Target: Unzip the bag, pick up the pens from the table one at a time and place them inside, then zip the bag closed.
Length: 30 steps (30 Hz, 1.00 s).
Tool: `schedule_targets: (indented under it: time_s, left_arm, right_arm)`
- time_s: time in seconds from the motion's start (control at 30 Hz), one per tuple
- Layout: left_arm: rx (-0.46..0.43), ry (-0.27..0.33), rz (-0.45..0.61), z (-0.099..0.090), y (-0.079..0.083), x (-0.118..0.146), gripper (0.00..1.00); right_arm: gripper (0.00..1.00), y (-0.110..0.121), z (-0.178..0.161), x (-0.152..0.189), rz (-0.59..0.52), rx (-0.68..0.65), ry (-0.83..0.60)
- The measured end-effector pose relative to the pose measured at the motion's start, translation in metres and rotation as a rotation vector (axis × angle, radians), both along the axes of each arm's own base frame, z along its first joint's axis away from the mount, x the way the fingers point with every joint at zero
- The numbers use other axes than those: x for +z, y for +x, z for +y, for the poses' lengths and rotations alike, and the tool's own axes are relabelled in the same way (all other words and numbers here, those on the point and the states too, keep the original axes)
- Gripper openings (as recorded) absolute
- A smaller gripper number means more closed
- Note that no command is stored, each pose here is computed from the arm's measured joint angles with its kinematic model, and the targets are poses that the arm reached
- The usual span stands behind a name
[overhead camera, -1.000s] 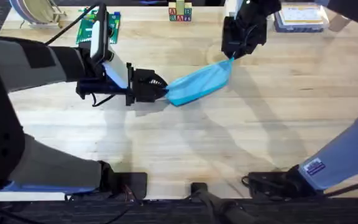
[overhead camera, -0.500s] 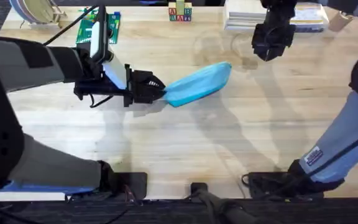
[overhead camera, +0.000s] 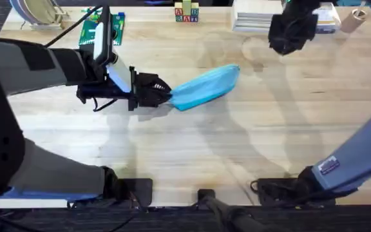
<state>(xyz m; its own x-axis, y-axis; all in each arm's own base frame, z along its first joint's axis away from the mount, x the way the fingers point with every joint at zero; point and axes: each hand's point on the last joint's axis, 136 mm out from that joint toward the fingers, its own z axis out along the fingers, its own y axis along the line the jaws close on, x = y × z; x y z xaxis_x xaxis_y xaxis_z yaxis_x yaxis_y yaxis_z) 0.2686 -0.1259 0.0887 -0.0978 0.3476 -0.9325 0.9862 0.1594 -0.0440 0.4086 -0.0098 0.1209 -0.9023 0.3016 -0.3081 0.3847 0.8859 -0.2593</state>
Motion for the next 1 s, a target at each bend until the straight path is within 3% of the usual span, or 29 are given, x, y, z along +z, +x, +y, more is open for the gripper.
schedule_targets:
  time_s: [0.2,0.63,1.0]
  left_arm:
    - [0.000,0.000,0.000,0.000,0.000,0.000,0.042]
    - [0.000,0.000,0.000,0.000,0.000,0.000,0.042]
    - [0.000,0.000,0.000,0.000,0.000,0.000,0.042]
  right_arm:
    - [0.033,-0.010,0.013,0.047,-0.100,0.036,0.018]
    - [0.033,-0.051,0.068,0.109,-0.186,0.238,0.042]
    - [0.033,-0.095,0.065,0.155,-0.291,0.288,0.068]
